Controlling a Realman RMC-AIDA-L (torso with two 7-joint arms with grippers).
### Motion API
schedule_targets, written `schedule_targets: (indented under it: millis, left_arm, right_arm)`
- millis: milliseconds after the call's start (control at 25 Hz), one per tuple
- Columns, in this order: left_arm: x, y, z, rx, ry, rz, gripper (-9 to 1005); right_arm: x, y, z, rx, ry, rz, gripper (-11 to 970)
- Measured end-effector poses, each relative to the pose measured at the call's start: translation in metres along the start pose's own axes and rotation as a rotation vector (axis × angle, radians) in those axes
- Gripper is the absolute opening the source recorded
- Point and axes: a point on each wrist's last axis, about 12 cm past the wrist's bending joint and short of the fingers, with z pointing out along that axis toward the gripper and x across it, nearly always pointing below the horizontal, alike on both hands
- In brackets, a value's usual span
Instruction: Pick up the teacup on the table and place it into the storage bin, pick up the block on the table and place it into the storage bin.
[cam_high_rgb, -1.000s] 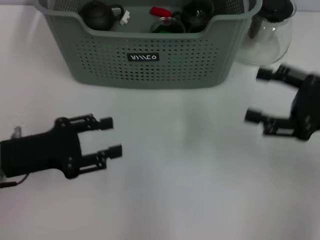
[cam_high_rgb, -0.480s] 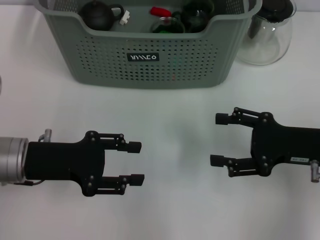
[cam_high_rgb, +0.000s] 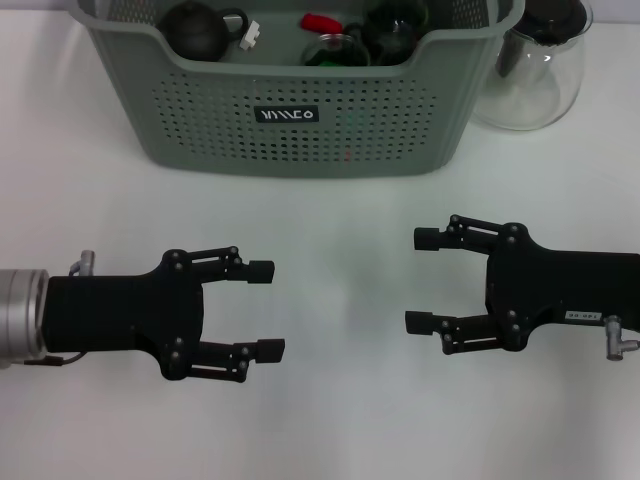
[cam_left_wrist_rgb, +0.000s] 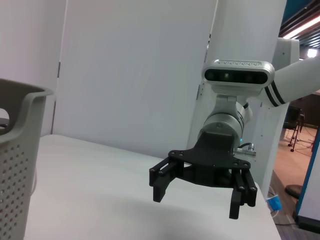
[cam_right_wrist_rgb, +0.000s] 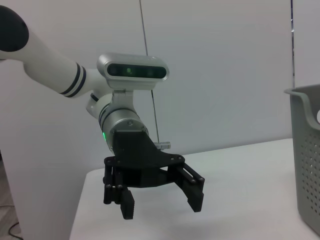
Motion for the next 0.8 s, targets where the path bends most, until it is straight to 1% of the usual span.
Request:
schedule_targets:
  millis: [40,200,800]
  left_arm:
    - [0.0002,-0.0002,0.0001,0.001,0.001,0.005,824]
    - [0.0021,-0.0016,0.0019,0.009,0.010,0.019,826]
    - [0.0032,-0.0028,-0.0002,-0.005,-0.001,0.016,829]
  right_arm:
    - [0.0000,0.0000,0.0004,-0.001,0.000,0.001,941]
    - [0.0016,-0.0002,0.0030,-0.002,0.001,0.011,941]
    - [0.0033,-0.0006,0.0076,-0.005,0.000,0.024,942]
